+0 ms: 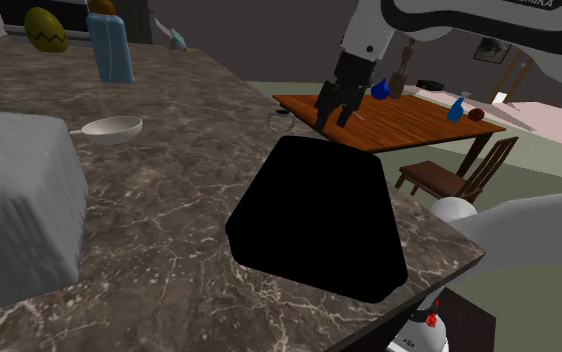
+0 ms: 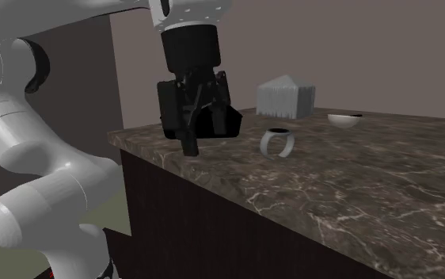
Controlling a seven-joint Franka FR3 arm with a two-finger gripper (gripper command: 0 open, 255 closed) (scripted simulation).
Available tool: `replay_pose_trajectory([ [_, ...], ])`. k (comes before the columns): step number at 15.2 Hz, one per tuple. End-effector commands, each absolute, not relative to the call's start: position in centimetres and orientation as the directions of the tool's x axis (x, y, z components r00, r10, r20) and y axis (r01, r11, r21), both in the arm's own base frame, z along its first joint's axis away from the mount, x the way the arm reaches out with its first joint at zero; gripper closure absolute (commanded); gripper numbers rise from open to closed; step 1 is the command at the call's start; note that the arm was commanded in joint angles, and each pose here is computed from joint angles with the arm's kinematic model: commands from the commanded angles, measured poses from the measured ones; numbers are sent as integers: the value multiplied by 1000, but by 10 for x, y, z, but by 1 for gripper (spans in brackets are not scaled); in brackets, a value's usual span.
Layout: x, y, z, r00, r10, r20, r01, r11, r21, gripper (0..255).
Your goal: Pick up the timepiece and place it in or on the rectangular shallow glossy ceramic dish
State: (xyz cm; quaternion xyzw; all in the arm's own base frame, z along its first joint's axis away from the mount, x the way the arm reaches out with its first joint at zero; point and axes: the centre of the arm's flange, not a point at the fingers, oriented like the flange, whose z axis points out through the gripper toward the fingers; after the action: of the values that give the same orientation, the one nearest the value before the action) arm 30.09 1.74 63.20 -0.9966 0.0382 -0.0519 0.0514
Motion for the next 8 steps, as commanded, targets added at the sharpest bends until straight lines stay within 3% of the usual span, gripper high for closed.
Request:
replay_pose_trajectory([
  [1,301,17,632,992,-81,100,-71,-992,-106,0],
  [8,380,77,673,966,-258,25,-257,-966,-32,0],
])
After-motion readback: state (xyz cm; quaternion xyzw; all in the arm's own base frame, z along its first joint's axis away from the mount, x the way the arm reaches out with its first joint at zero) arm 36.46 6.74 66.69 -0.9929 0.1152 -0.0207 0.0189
